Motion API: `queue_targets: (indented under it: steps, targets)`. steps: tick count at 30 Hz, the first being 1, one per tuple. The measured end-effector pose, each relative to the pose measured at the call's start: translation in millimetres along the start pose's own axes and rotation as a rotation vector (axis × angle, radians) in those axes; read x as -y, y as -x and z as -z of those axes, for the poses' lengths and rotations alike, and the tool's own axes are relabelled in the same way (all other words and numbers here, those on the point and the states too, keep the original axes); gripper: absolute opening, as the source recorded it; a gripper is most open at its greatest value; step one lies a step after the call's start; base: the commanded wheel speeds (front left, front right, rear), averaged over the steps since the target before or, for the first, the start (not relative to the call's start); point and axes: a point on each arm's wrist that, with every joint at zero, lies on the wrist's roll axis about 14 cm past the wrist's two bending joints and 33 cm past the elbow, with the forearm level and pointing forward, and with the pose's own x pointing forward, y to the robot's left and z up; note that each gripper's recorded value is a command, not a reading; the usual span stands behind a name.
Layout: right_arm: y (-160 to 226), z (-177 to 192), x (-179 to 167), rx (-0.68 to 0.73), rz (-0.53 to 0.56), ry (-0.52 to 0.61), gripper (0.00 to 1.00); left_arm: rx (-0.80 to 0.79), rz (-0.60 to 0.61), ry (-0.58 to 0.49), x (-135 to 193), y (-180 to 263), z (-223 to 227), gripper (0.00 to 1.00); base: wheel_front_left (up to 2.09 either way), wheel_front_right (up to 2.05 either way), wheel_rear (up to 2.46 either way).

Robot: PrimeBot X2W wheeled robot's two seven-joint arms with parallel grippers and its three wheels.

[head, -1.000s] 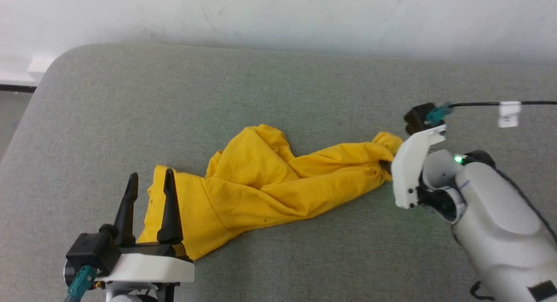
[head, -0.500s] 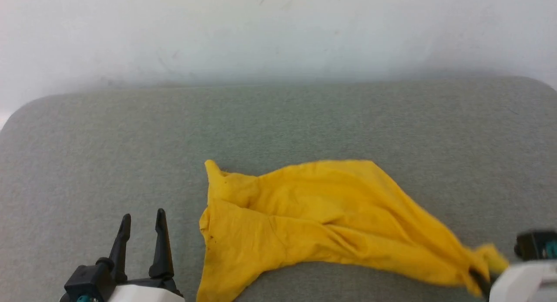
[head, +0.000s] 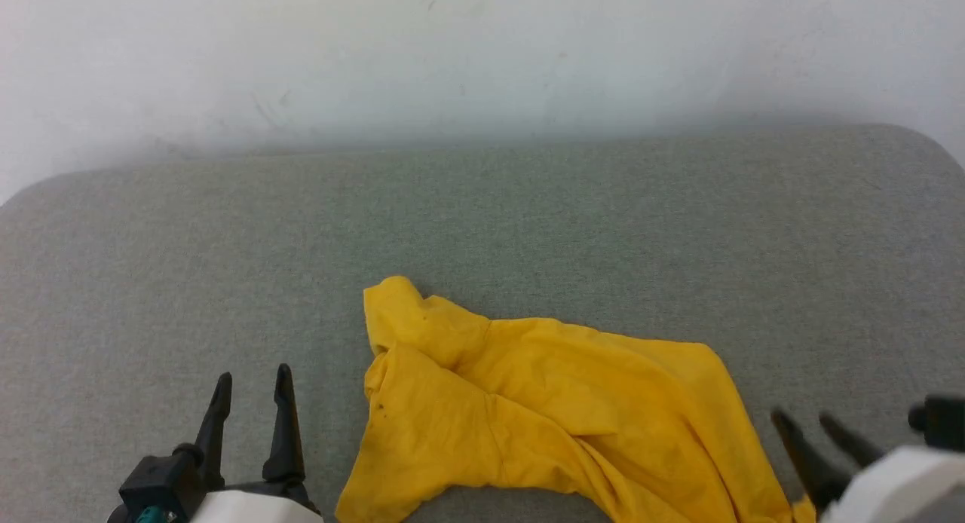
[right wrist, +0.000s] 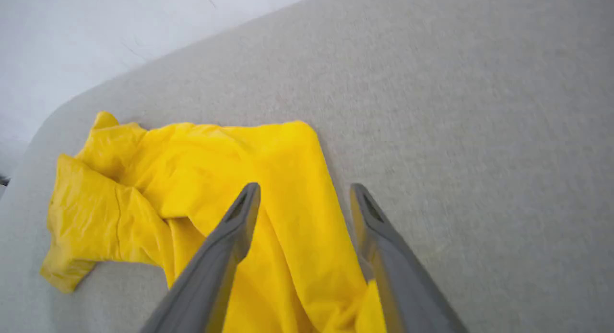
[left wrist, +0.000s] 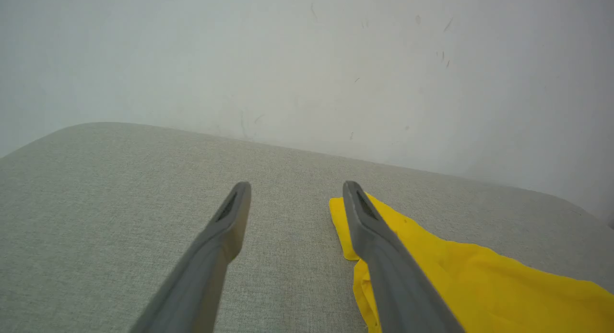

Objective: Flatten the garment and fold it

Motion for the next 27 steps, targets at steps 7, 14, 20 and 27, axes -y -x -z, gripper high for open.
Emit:
queue_targets:
  steps: [7,14,20,27]
  targets:
    - [-73,-51,-60,0.066,-0.185,0.203,1.0,0.01,-0.026,0.011,-6,-8,-2,1.0,0.0,0.0,0.0]
    - [-130,-6,-137,-0.246,-0.402,0.465,1.0,0.001,-0.075,0.029,-19,-12,3,1.0,0.0,0.0,0.0]
    - [-154,36,-167,-0.468,-0.485,0.571,1.0,-0.017,-0.111,0.03,-29,-12,10,1.0,0.0,0.0,0.0]
    - [-166,66,-159,-0.699,-0.46,0.619,0.0,-0.019,-0.16,0.022,-44,-10,10,1.0,0.0,0.0,0.0]
